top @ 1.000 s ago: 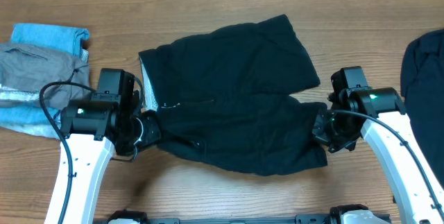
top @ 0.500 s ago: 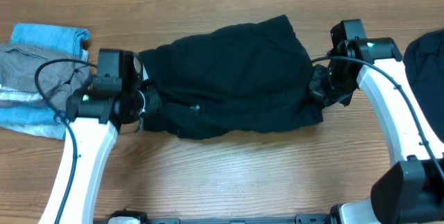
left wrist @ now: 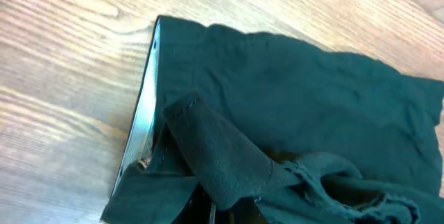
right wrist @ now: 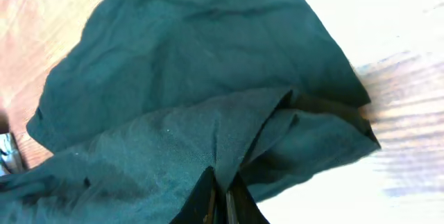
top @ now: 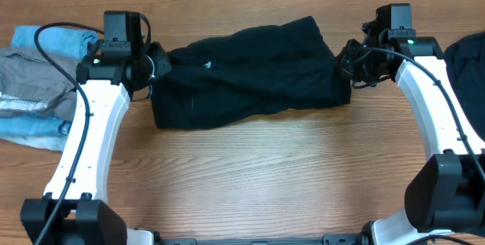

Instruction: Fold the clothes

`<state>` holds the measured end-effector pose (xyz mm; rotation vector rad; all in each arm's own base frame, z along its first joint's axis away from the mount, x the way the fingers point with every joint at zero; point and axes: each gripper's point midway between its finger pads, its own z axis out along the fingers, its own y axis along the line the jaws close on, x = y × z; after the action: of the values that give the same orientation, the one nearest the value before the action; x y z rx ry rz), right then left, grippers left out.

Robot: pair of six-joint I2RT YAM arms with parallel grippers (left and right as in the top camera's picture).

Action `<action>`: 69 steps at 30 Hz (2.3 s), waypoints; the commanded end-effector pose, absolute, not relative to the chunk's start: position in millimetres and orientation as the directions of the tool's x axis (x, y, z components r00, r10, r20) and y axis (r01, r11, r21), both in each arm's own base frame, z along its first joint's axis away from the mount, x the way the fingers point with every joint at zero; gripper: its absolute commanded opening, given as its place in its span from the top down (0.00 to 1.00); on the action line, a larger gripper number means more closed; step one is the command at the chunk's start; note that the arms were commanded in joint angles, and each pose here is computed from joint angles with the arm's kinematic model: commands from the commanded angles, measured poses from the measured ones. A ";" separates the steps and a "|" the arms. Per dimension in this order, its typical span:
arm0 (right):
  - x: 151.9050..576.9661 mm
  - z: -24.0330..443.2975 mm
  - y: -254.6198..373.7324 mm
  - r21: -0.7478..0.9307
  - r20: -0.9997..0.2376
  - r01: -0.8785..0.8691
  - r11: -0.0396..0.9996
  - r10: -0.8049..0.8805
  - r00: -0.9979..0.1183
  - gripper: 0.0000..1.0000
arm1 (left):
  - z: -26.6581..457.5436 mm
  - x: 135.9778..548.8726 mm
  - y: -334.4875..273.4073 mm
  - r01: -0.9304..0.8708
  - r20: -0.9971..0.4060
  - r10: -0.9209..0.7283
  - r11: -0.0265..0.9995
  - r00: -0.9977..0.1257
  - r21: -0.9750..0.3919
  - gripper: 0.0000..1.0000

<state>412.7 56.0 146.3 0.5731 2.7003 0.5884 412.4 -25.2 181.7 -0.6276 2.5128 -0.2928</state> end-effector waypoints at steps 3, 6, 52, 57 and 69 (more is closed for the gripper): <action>447.7 134.4 70.9 0.477 -0.278 0.251 0.842 0.416 -0.866 0.96 | 170.7 437.4 -12.5 -0.365 -0.492 -0.454 0.891 -0.743 -0.271 0.96; 466.8 129.5 92.3 0.478 -0.345 0.184 0.859 0.376 -0.860 0.96 | 169.3 444.1 -8.2 -0.366 -0.517 -0.444 0.896 -0.732 -0.253 0.87; 559.6 114.8 93.5 0.444 -0.568 0.003 0.896 0.284 -0.773 0.96 | 70.7 434.1 -71.4 -0.205 -0.237 -0.226 0.973 -0.945 -0.109 0.96; 590.5 110.3 91.3 0.336 -0.707 -0.065 0.939 0.207 -0.676 0.14 | 72.7 441.8 -68.3 -0.181 -0.276 -0.199 0.979 -0.940 -0.090 0.96; 502.5 133.0 166.8 0.416 -0.539 -0.342 0.843 -0.074 -0.839 0.96 | 115.9 468.5 -100.6 -0.080 -0.407 -0.128 0.988 -0.905 -0.132 0.96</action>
<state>513.0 151.6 133.5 -0.1954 2.5055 0.6916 464.6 -95.1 99.6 -0.1847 2.7448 -0.1528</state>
